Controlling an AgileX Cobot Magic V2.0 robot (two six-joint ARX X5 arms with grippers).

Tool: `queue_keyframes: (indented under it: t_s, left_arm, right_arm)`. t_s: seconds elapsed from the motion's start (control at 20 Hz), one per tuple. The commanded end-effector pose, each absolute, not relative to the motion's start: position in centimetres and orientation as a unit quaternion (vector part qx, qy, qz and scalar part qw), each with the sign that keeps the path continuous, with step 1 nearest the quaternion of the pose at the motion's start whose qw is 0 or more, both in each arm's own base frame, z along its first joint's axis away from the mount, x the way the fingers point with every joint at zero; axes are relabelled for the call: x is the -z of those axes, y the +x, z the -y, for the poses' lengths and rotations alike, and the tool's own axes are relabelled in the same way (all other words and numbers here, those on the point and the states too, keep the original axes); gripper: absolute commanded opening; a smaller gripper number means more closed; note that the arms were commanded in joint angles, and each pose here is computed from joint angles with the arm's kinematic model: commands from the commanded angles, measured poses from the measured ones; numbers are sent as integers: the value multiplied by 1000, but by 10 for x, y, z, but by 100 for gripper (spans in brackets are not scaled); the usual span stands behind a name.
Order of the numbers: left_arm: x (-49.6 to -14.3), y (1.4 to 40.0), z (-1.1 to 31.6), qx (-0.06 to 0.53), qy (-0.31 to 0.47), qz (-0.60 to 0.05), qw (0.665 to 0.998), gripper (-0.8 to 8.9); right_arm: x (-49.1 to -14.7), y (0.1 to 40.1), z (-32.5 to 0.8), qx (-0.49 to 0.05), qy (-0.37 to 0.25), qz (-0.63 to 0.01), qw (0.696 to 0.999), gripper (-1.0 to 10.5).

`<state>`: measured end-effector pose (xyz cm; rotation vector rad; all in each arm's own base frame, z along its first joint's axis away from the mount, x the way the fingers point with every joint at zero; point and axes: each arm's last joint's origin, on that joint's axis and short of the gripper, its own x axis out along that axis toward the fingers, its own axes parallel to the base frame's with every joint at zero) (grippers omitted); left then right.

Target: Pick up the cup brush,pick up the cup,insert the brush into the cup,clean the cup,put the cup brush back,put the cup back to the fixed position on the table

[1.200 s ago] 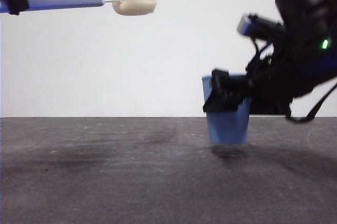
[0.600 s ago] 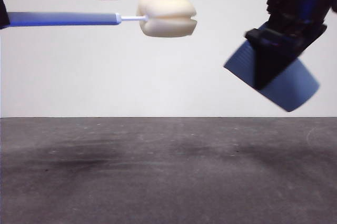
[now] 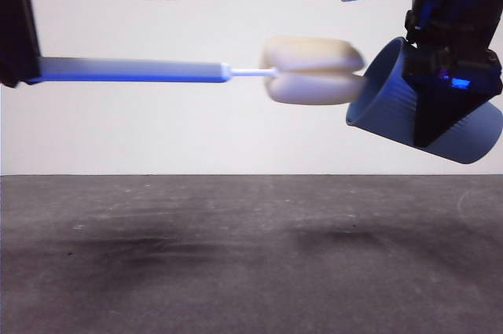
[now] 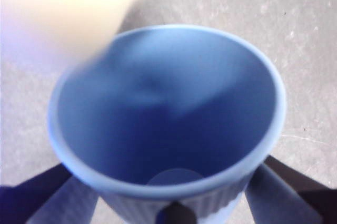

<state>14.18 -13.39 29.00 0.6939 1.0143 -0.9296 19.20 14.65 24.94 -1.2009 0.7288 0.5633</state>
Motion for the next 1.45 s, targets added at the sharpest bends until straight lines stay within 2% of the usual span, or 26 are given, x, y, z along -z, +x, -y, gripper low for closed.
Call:
queue_keyframes:
  t_s: [0.05,0.35,0.8,1.1,1.25,1.45]
  left_arm:
    - [-285,145,143,427,311,-458,715,-8]
    - [-271,152,162,432,314,-469,703,-8]
    - [-272,151,179,446,294,-439,722,-9]
    - [-271,146,182,436,287,-450,724,-8]
    - [-271,142,171,392,322,-474,720,-8]
    - [-278,130,156,387,331,-494,705,-8]
  right_arm:
    - [-250,191,-149,-259,-552,-326,723,-17]
    - [-249,178,-163,-279,-607,-299,681,-17]
    - [-221,157,-206,-335,-676,-268,599,-17]
    - [-213,154,-216,-334,-686,-261,591,-17]
    - [-213,153,-212,-314,-700,-273,580,-17]
    - [-213,153,-212,-312,-700,-273,581,-17]
